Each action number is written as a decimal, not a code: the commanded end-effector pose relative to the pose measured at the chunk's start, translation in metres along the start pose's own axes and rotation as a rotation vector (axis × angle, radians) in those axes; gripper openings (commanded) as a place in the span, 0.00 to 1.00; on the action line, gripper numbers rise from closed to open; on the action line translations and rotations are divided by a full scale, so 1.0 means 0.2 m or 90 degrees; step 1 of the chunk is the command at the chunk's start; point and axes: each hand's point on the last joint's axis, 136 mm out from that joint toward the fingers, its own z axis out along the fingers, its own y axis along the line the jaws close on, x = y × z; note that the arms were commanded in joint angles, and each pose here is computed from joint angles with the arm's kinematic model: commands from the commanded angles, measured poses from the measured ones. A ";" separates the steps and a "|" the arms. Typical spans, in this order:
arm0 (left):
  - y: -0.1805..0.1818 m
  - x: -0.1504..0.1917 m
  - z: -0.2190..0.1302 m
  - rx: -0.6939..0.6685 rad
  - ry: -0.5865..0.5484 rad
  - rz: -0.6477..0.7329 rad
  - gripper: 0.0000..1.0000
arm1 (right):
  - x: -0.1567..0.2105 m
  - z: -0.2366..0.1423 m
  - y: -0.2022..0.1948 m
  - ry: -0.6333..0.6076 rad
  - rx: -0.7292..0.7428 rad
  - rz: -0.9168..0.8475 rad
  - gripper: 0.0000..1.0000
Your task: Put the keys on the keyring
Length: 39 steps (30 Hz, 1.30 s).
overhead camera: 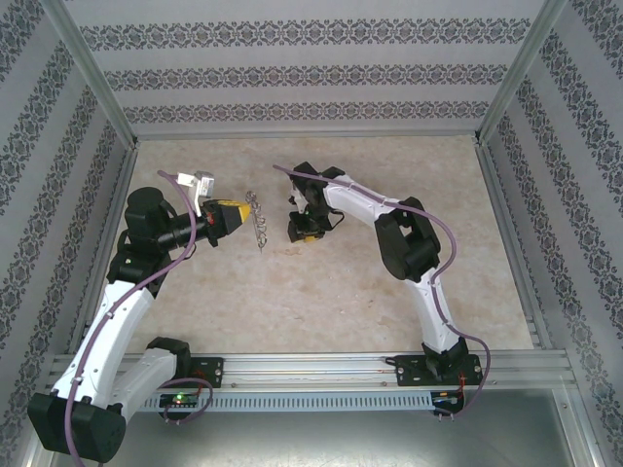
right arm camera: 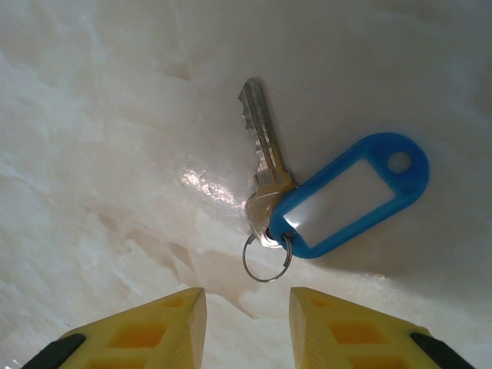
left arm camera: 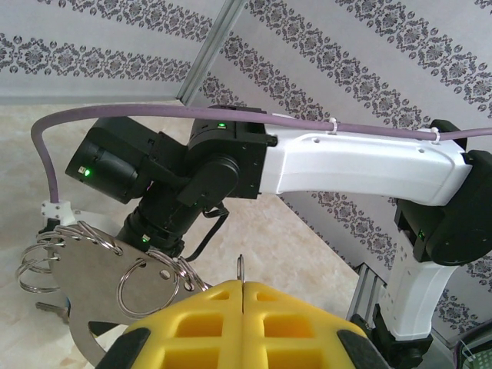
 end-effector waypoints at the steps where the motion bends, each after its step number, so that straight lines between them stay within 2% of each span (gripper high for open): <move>1: -0.01 -0.04 -0.02 0.004 -0.022 0.020 0.00 | 0.01 0.03 -0.03 0.020 -0.008 0.039 0.34; 16: -0.01 -0.04 -0.02 0.004 -0.020 0.023 0.00 | -0.04 0.09 -0.07 0.011 -0.014 0.074 0.31; 20: -0.01 -0.04 -0.02 0.004 -0.020 0.023 0.00 | -0.04 0.10 -0.07 0.013 -0.014 0.074 0.23; 26: -0.01 -0.03 -0.02 0.004 -0.018 0.022 0.00 | -0.05 0.09 -0.07 0.007 -0.017 0.072 0.19; 33: -0.01 -0.03 -0.02 0.003 -0.018 0.023 0.00 | -0.05 0.07 -0.06 0.002 -0.016 0.066 0.07; 39: -0.01 -0.03 -0.02 -0.001 -0.012 0.024 0.00 | -0.04 -0.02 -0.07 -0.017 -0.013 0.048 0.02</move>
